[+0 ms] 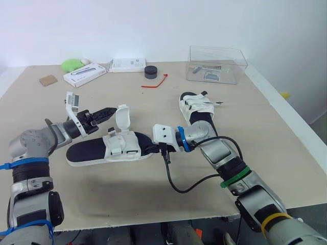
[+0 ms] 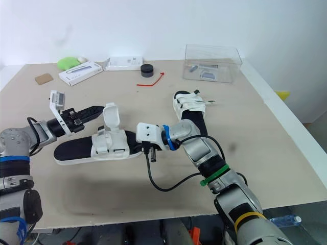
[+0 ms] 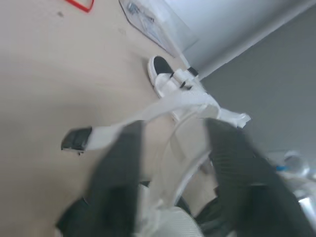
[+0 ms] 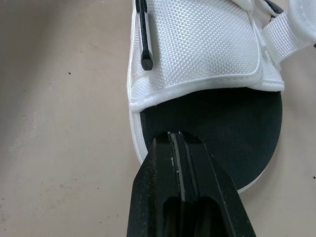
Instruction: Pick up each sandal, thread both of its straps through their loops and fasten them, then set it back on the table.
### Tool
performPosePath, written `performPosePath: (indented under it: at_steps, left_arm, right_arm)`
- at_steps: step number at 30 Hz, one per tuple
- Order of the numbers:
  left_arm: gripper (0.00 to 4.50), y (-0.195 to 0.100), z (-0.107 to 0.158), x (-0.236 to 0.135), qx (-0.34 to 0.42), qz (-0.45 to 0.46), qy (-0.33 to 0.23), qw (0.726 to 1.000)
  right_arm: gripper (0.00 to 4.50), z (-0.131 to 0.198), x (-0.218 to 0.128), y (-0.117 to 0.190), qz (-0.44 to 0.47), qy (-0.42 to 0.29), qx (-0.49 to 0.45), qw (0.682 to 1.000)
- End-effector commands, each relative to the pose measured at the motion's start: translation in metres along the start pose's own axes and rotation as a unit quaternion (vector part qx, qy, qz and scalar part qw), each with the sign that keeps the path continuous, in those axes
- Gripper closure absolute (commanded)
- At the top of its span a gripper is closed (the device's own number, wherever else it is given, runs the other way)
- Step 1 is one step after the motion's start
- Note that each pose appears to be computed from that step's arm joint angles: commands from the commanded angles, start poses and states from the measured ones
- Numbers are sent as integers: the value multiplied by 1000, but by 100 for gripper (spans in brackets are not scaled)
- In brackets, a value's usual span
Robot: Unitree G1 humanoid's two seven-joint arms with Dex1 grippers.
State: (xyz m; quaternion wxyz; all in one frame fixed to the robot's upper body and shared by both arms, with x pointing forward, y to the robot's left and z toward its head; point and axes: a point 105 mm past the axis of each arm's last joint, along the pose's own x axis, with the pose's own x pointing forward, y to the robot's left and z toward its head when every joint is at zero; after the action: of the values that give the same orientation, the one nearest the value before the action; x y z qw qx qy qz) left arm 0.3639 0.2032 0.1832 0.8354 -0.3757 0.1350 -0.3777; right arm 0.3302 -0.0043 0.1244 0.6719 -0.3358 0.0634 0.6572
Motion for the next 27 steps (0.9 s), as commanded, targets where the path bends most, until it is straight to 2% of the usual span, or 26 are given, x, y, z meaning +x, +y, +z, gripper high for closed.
performPosePath:
  at_steps: [1,2,3,7,15,27]
  left_arm:
    - [66,-13,11,-1,-28,-23,-18,999]
    - [28,-12,7,1,-36,-20,-9,999]
    - [8,-12,3,2,-46,-21,-3,999]
    - [8,-11,4,5,-103,-32,-17,994]
    - [8,-23,8,12,-167,-80,-35,982]
    - [8,2,8,46,-236,-38,-69,968]
  right_arm:
    - [450,-5,0,4,4,10,0,1000]
    - [450,-5,0,4,5,10,0,1000]
    - [450,-5,0,4,5,10,-1,1000]
    - [450,-5,0,5,5,10,-2,1000]
    - [450,-7,0,5,5,13,-7,1000]
    - [450,-6,1,4,0,14,-9,1000]
